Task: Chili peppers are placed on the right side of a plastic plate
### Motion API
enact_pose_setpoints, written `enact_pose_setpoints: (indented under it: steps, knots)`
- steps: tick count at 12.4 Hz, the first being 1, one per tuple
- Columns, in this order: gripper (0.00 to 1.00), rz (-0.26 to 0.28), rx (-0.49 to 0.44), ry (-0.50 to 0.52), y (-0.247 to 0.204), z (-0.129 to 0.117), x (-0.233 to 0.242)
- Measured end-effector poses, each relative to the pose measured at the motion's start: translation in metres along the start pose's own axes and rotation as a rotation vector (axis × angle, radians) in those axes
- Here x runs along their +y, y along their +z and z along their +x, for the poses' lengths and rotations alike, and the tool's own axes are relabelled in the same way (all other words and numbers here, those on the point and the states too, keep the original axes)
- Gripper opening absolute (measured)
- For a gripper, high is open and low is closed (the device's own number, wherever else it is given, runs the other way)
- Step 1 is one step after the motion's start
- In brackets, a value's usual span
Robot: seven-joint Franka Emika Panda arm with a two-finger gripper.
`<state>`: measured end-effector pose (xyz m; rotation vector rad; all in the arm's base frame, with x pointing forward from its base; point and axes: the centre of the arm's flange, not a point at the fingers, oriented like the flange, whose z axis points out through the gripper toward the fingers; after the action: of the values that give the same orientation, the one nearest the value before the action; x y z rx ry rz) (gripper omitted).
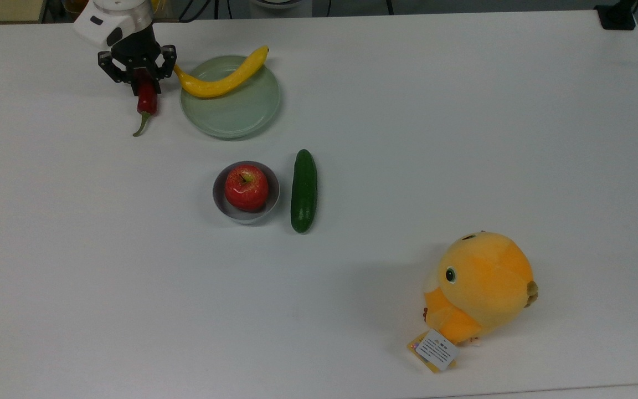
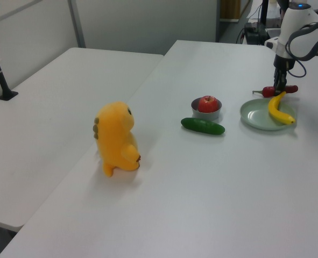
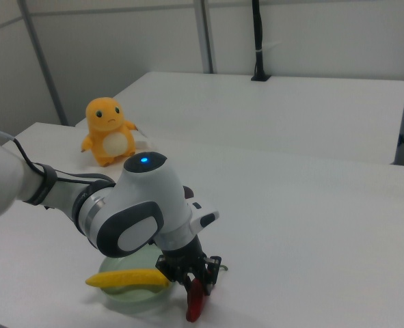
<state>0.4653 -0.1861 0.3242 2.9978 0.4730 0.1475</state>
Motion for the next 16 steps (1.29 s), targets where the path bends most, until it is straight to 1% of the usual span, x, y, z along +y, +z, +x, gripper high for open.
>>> enact_pose_setpoints:
  steps: [4, 6, 7, 8, 9, 10, 11, 12, 13, 14, 16]
  knots:
    - [0.41, 0.009, 0.006, 0.003, 0.0, 0.003, -0.004]
    - [0.48, 0.019, 0.004, 0.01, 0.002, 0.004, -0.006]
    - [0.49, 0.028, -0.006, 0.008, 0.005, 0.004, -0.009]
    - [0.61, 0.032, -0.011, 0.007, 0.006, 0.004, -0.01]
    - [0.63, 0.036, -0.015, 0.008, 0.006, 0.004, -0.01]
    - [0.68, 0.05, -0.019, 0.038, 0.004, 0.004, -0.009]
    - [0.82, 0.073, -0.026, 0.085, -0.004, 0.009, -0.005]
    - [0.98, 0.092, -0.028, 0.134, -0.021, 0.019, 0.004]
    - [1.0, 0.103, -0.03, 0.17, -0.047, 0.033, 0.014]
    - [1.0, 0.11, -0.032, 0.2, -0.077, 0.047, 0.022]
    - [1.0, 0.122, -0.035, 0.256, -0.143, 0.079, 0.02]
